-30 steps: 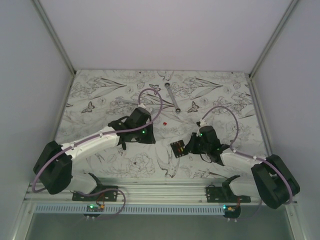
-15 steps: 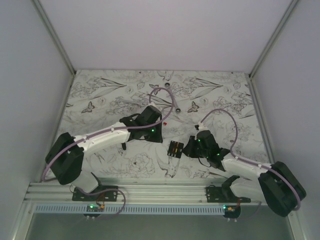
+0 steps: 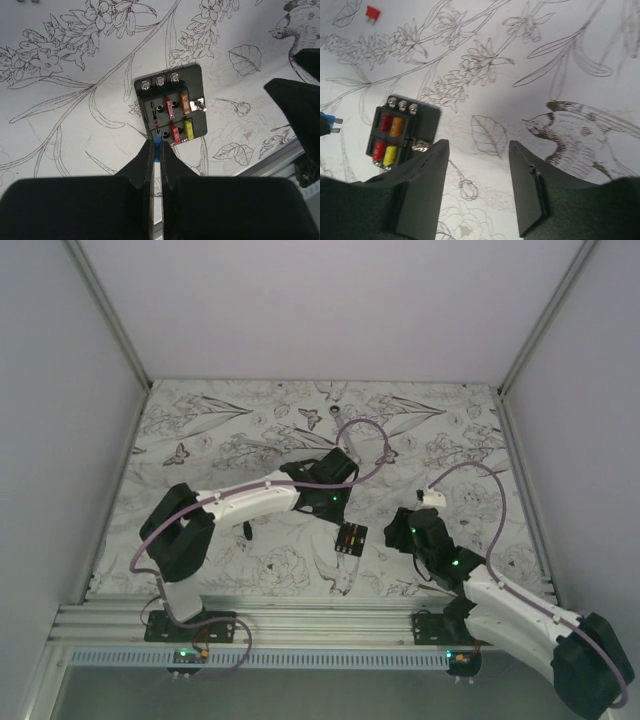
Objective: Snap on the fuse box
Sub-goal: Install the fuse at the fuse box base.
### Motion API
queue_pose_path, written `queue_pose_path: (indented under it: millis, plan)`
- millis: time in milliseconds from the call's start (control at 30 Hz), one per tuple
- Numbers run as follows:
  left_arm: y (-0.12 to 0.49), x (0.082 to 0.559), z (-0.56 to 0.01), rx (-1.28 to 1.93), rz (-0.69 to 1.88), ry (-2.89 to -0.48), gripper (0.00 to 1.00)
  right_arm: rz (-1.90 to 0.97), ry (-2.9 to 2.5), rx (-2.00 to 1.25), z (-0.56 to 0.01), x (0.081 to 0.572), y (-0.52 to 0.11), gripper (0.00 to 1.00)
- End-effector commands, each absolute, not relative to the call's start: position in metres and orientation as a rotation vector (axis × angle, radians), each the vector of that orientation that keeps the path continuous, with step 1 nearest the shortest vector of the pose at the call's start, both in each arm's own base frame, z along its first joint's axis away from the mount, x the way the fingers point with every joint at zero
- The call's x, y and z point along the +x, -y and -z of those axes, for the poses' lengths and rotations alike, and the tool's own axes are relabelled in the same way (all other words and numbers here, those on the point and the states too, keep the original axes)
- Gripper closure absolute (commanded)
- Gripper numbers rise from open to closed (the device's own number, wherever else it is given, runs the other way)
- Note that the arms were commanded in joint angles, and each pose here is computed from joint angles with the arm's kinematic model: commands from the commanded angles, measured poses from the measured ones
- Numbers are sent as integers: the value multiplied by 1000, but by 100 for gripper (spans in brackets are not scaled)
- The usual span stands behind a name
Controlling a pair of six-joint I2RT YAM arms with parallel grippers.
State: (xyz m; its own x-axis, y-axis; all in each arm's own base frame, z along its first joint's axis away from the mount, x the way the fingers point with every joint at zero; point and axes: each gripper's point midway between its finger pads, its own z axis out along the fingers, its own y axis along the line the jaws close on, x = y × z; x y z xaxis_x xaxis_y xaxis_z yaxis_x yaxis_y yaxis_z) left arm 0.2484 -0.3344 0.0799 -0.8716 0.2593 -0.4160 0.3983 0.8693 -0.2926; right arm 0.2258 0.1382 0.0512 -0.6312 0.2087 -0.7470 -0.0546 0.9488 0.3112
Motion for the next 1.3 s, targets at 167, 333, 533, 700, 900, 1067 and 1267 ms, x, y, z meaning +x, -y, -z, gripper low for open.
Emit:
queue_pose_path:
  millis: [167, 333, 533, 700, 900, 1067, 1267]
  plan:
    - [330, 251, -63, 606, 307, -2715, 100, -304, -2119, 244, -63, 229, -112, 28]
    - [336, 252, -56, 623, 279, -2722, 100, -298, -2113, 258, -64, 230, -110, 12]
    - [338, 253, -51, 618, 256, -2728, 100, -294, -2112, 261, -64, 229, -109, 0]
    - [340, 254, -48, 612, 246, -2733, 100, -297, -2113, 260, -64, 229, -109, 0]
    - [341, 253, -43, 575, 240, -2753, 100, -298, -2113, 268, -63, 228, -108, 0]
    - [342, 250, -37, 565, 238, -2771, 100, -295, -2113, 272, -63, 228, -108, 0]
    - [337, 250, -34, 539, 199, -2780, 100, -297, -2114, 275, -62, 228, -108, 0]
